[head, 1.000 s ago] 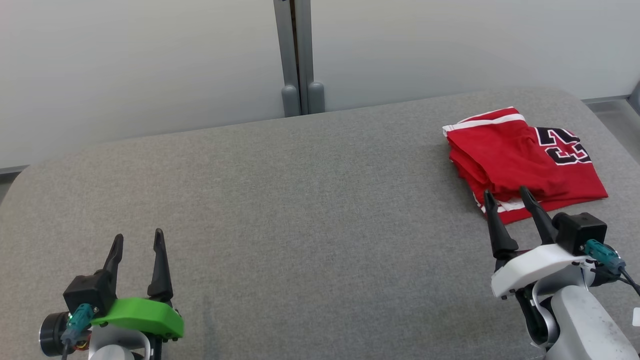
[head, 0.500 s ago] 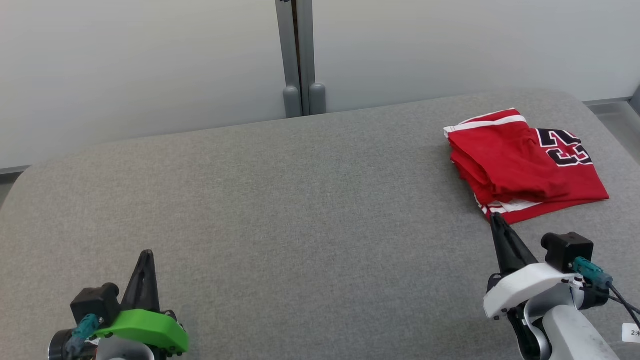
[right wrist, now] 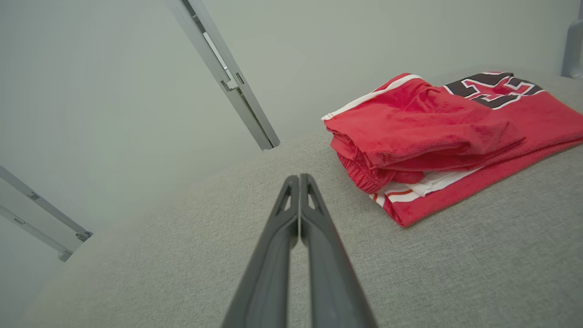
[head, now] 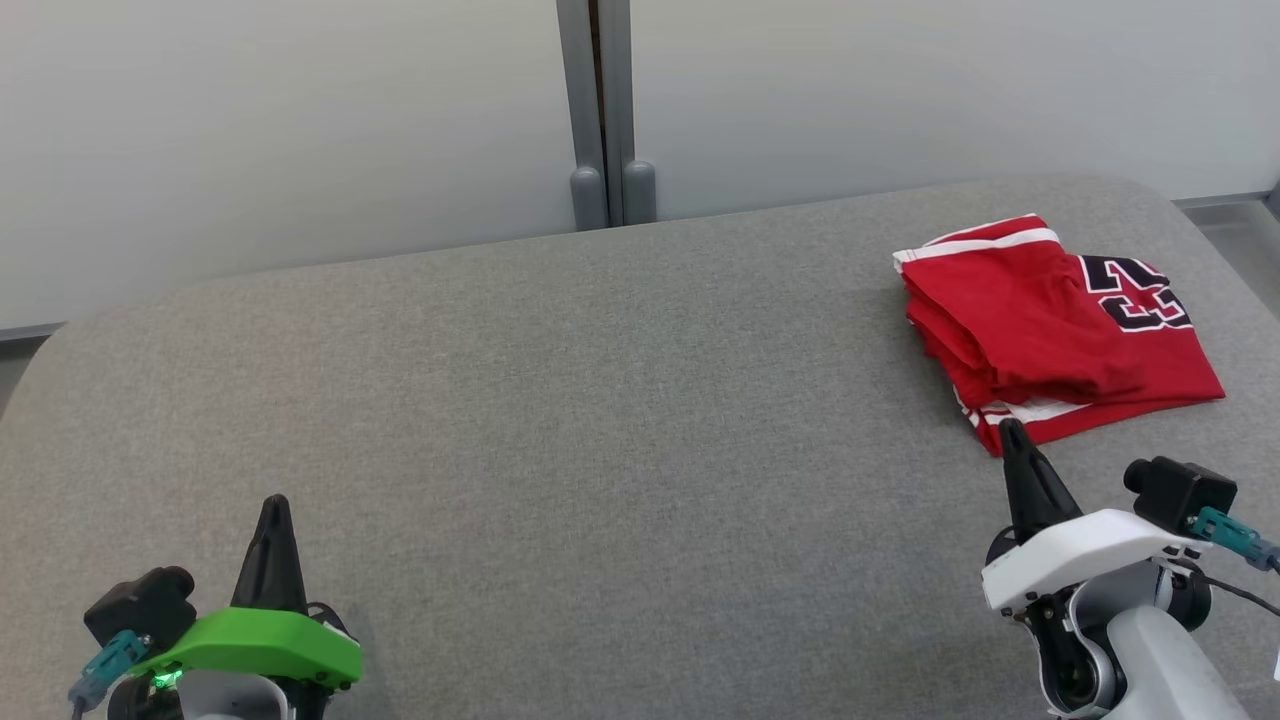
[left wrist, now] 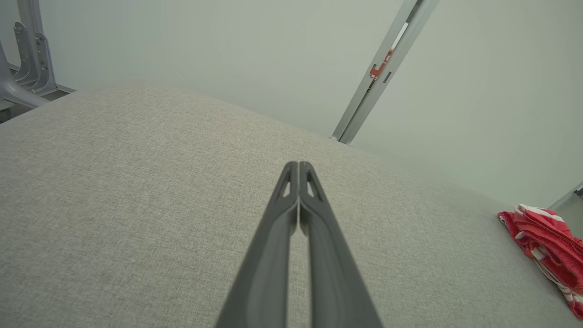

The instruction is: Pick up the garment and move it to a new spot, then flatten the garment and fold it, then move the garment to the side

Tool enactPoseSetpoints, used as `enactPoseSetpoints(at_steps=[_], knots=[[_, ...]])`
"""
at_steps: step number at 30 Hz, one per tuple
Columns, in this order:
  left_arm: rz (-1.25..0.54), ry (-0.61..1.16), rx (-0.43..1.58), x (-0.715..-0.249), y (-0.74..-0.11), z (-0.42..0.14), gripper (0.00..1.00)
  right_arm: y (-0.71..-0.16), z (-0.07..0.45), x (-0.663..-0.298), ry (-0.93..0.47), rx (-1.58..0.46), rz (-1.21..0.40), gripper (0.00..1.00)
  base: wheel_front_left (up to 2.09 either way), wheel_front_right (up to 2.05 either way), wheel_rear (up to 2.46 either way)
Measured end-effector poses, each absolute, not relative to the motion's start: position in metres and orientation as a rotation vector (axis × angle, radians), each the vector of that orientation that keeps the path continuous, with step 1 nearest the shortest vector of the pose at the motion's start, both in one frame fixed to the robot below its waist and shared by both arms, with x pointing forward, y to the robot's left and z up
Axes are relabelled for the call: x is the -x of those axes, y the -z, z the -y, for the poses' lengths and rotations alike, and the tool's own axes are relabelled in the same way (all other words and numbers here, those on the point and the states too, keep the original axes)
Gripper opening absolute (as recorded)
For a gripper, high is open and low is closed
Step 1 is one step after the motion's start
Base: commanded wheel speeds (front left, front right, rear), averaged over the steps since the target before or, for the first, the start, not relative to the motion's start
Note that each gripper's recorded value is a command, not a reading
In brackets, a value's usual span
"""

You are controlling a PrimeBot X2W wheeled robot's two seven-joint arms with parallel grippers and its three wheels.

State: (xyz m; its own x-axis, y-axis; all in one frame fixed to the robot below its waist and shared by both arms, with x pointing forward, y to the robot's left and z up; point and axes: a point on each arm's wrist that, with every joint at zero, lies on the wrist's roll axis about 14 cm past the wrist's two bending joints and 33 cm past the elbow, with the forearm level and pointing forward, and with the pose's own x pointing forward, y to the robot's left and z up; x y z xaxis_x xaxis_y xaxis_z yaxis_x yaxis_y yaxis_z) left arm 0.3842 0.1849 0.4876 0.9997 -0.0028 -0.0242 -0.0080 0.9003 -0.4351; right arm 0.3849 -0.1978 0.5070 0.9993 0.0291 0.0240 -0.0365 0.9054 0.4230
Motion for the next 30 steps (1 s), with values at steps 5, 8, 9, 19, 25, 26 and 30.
enactPoseSetpoints(at_steps=[5, 8, 9, 19, 25, 26, 30], knots=[[-0.03, -0.014, 0.528, -0.3846, -0.4877, -0.1862, 0.0, -0.5042, 0.199, -0.3838, -0.018, -0.52, 0.005, 0.0, 0.0, 0.0, 0.0], [-0.031, -0.02, 0.576, -0.3849, -0.4881, -0.1871, 0.0, -0.5036, 0.2005, -0.3837, -0.009, -0.564, 0.002, 0.0, 0.0, 0.0, 0.0], [-0.03, -0.022, 0.591, -0.385, -0.4885, -0.1875, 0.0, -0.5037, 0.2011, -0.3839, -0.006, -0.582, 0.001, 0.0, 0.0, 0.0, 0.0], [-0.036, -0.038, 0.732, -0.3857, -0.4893, -0.1902, 0.0, -0.5051, 0.202, -0.3857, 0.01, -0.728, -0.001, 0.0, 0.0, 0.0, 0.0], [-0.04, -0.045, 0.813, -0.386, -0.4894, -0.1914, 0.0, -0.5039, 0.2028, -0.3854, 0.02, -0.808, -0.006, 0.0, 0.0, 0.0, 0.0], [-0.039, -0.046, 0.828, -0.3861, -0.4897, -0.1917, 0.0, -0.5033, 0.2027, -0.3852, 0.021, -0.822, -0.009, 0.0, 0.0, 0.0, 0.0], [-0.037, -0.049, 0.877, -0.3864, -0.4907, -0.1927, 0.0, -0.5029, 0.203, -0.3851, 0.026, -0.874, -0.01, 0.0, 0.0, 0.0, 0.0]])
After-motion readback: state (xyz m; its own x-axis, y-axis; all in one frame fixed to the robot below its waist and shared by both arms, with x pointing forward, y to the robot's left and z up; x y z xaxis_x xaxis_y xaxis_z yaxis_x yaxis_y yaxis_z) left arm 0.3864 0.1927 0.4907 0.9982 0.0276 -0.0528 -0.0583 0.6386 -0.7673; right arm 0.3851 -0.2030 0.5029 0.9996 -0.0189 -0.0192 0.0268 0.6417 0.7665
